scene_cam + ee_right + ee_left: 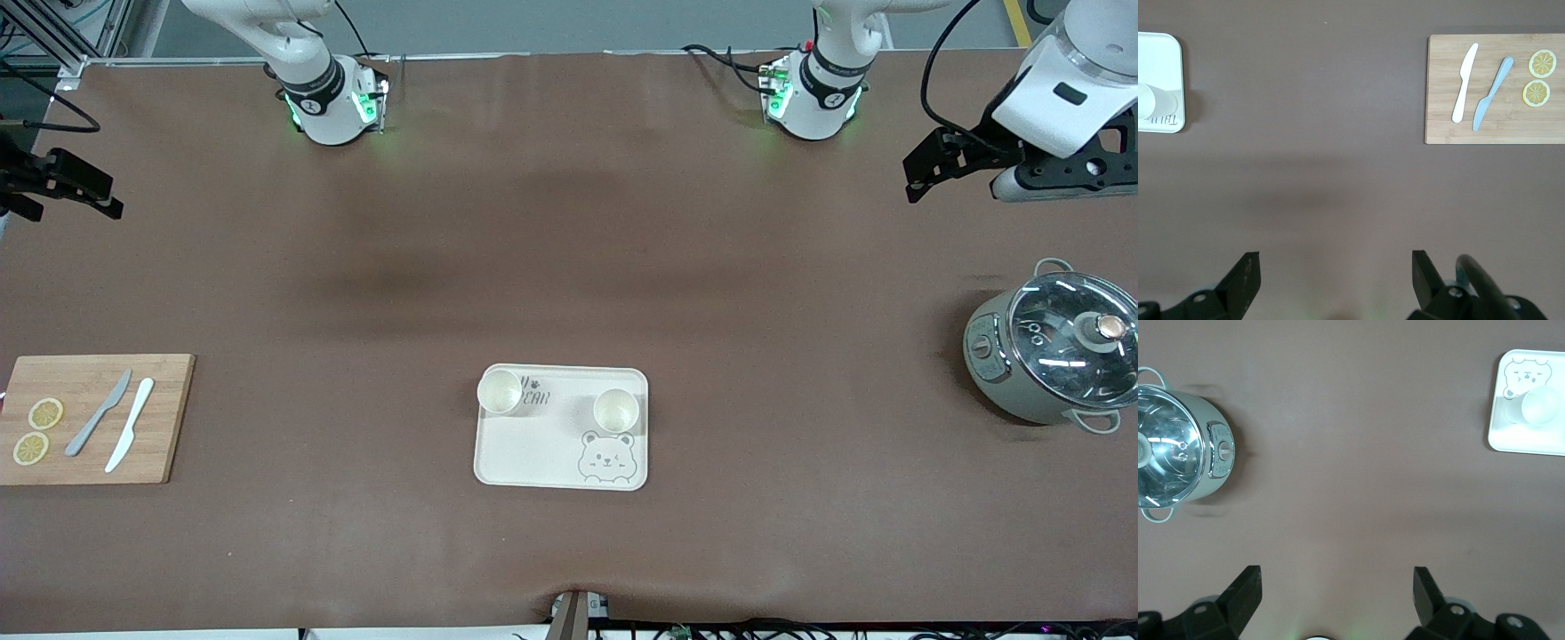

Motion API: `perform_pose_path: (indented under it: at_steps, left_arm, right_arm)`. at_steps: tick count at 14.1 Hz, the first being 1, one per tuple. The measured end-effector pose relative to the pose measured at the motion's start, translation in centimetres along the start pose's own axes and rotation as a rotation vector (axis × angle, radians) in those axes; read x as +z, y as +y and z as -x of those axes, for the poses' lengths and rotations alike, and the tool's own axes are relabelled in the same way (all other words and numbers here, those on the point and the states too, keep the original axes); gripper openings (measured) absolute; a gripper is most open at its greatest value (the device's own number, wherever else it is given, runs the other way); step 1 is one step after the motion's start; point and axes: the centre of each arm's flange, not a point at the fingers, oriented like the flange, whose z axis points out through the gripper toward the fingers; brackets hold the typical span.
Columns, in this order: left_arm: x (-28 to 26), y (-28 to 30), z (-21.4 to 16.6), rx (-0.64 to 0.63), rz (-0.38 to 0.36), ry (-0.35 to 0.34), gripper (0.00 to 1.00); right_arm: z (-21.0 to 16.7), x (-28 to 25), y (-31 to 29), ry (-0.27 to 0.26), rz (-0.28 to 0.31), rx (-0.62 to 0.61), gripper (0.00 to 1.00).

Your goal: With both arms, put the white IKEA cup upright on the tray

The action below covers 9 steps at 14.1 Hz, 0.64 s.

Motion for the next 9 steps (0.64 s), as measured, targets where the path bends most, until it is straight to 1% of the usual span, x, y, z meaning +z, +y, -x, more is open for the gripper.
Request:
perform_pose_path:
  at_steps: [5, 9]
  left_arm:
    - [-1.6, -0.2, 0.1, -0.003, 0.006, 0.025, 1.00]
    - [-2.0, -0.4, 0.2, -0.006, 0.005, 0.023, 1.00]
  right_arm:
    - [0.0, 0.0, 0.0, 0.000, 0.000, 0.001, 1.00]
    - [0.0, 0.0, 0.1, 0.000, 0.000, 0.003, 1.00]
